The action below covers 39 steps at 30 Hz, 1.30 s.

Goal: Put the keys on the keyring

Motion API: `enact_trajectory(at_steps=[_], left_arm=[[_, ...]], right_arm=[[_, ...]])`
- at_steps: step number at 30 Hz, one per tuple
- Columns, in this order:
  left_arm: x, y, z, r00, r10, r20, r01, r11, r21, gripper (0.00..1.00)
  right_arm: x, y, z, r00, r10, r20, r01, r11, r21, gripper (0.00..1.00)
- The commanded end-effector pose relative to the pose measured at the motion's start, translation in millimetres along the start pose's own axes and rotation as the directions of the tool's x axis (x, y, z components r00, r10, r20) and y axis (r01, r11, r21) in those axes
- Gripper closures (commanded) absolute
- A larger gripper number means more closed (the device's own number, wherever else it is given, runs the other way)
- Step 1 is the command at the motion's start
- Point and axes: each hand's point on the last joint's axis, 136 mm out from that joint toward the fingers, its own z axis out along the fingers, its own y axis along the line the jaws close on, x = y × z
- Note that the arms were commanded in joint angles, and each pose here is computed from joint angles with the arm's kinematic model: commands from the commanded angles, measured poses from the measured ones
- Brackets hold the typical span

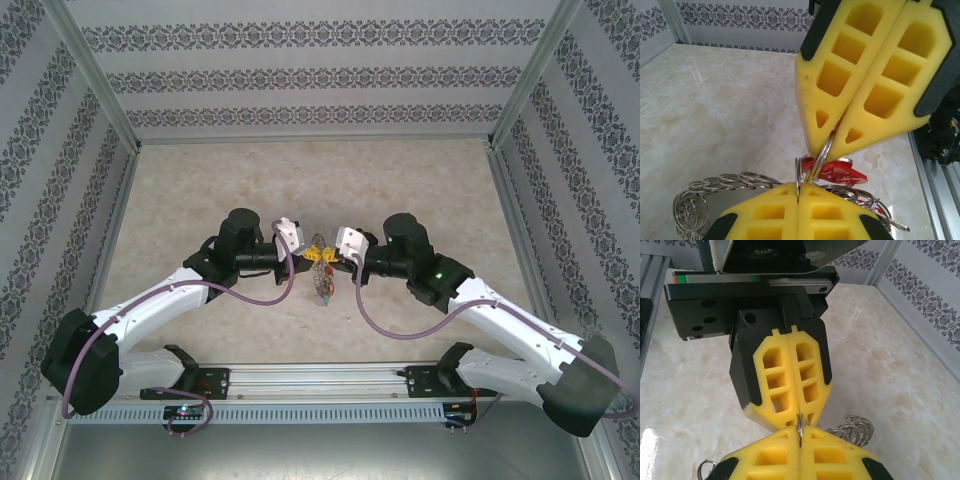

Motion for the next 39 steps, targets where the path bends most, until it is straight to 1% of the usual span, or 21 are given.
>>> enact_trajectory(at_steps=[1, 5, 13, 18, 24, 26, 28, 31, 34, 37, 39], left_arm=[[-30.6, -5.3, -1.7, 0.994, 0.066, 0.082, -0.067, 0.998, 0.012, 1.0], [-32.2, -5.6, -3.1, 0.994, 0.073, 0.085, -0.074, 0.997, 0.011, 1.0], [-29.3, -4.1, -4.7, 0.994, 0.079, 0.077, -0.079, 0.997, -0.011, 1.0], [-27.7, -2.2, -4.5, 0.994, 0.079, 0.077, -0.078, 0.997, -0.022, 1.0], [-25.8, -0.8, -3.7, 0.994, 0.083, 0.077, -0.081, 0.996, -0.032, 1.0], [-24.6, -1.3, -3.5, 0.993, 0.084, 0.077, -0.082, 0.996, -0.03, 1.0], [-25.2, -2.6, -3.4, 0.992, 0.094, 0.084, -0.093, 0.995, -0.027, 1.0], [-24.5, -1.9, -4.8, 0.99, 0.112, 0.082, -0.109, 0.993, -0.044, 1.0], [-22.4, -1.9, -4.9, 0.989, 0.131, 0.074, -0.128, 0.99, -0.054, 1.0], [-21.4, -1.5, -3.7, 0.988, 0.137, 0.071, -0.133, 0.99, -0.054, 1.0], [-21.2, -1.8, -2.5, 0.988, 0.14, 0.069, -0.136, 0.989, -0.054, 1.0]], right_arm=[[-10.7, -13.6, 3.0, 1.0, -0.017, 0.002, 0.016, 0.997, 0.07, 1.0], [-8.2, -14.2, 6.9, 1.0, -0.016, -0.016, 0.018, 0.996, 0.082, 1.0], [-1.7, -34.1, -1.0, 0.998, 0.02, -0.054, -0.008, 0.976, 0.216, 1.0], [2.0, -38.1, -6.5, 0.997, 0.046, -0.059, -0.03, 0.966, 0.255, 1.0], [6.4, -44.7, -7.7, 0.989, 0.126, -0.081, -0.097, 0.952, 0.291, 1.0], [7.7, -43.3, -6.1, 0.986, 0.145, -0.087, -0.116, 0.953, 0.281, 1.0], [9.2, -51.8, -6.9, 0.975, 0.201, -0.093, -0.161, 0.932, 0.326, 1.0], [13.0, -57.8, -8.5, 0.955, 0.26, -0.142, -0.195, 0.913, 0.358, 1.0], [14.4, -63.1, -9.9, 0.934, 0.317, -0.164, -0.234, 0.891, 0.388, 1.0], [15.3, -59.8, -6.1, 0.929, 0.31, -0.2, -0.218, 0.898, 0.382, 1.0], [15.1, -58.9, -3.5, 0.927, 0.314, -0.205, -0.22, 0.898, 0.382, 1.0]])
